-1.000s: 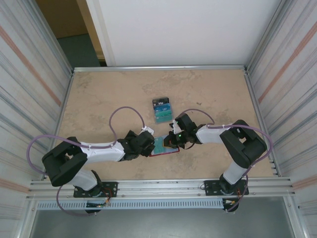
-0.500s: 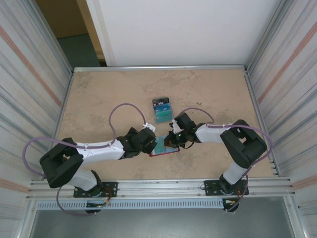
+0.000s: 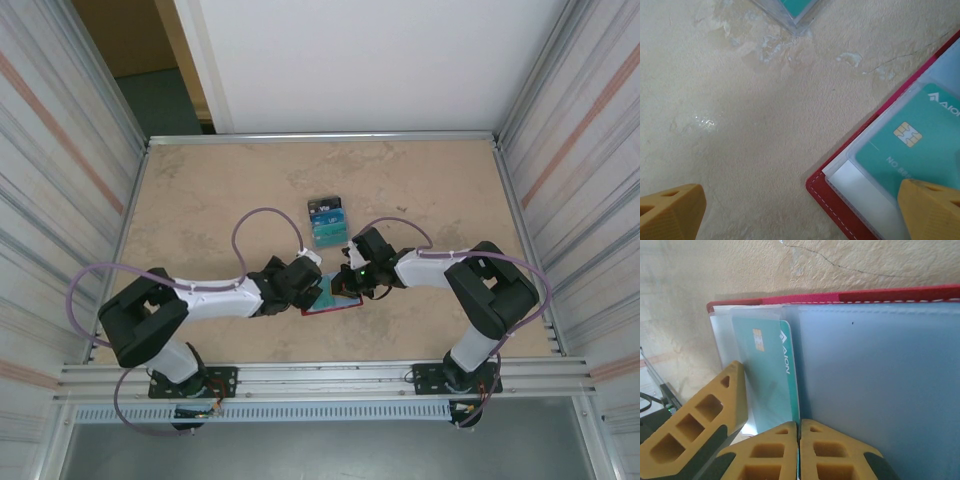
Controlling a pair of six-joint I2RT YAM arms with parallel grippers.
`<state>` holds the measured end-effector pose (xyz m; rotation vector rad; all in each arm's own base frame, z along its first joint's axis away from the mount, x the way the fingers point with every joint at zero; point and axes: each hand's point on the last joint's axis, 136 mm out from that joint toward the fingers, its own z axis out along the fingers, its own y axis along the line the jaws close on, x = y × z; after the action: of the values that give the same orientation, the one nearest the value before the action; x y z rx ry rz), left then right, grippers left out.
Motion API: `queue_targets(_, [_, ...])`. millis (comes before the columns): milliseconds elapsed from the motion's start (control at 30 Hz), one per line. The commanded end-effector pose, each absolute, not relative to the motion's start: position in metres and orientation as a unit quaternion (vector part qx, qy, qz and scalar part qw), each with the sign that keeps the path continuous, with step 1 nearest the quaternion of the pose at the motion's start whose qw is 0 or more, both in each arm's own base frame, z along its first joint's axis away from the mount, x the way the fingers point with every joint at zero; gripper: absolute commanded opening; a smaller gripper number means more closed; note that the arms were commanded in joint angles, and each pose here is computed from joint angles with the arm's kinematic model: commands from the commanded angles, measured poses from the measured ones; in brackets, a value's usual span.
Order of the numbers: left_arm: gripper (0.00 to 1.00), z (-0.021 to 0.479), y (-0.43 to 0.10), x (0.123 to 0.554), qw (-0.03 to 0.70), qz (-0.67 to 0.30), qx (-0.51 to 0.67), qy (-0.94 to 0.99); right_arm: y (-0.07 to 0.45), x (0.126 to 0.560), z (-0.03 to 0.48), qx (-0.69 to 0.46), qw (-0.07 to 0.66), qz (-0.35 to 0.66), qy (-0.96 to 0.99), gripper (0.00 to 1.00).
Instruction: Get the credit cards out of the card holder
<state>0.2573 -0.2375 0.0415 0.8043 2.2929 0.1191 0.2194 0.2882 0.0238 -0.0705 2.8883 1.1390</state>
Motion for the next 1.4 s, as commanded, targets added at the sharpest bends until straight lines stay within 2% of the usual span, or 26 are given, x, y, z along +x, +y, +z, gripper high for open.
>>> queue_targets(0, [0.99,0.042,-0.241,0.261,0.346,0.049,0.313,0.883,0.284,0.216,0.022,-0.023,0.017,0.353,0.935,0.07])
queue_targets(333, [0.99,0.034,-0.229,0.256,0.328,0.077,0.323,0.884,0.276,0.218,0.022,-0.015,0.023,0.349,0.937,0.07])
queue_targets(567, [0.99,0.033,-0.223,0.254,0.328,0.084,0.32,0.885,0.272,0.219,0.02,-0.011,0.024,0.347,0.938,0.0])
queue_targets(933, [0.99,0.031,-0.218,0.254,0.326,0.088,0.317,0.886,0.265,0.221,0.021,-0.011,0.033,0.331,0.943,0.0])
queue_targets(1367, [0.99,0.029,-0.221,0.255,0.325,0.083,0.317,0.887,0.266,0.221,0.028,-0.016,0.04,0.339,0.94,0.06])
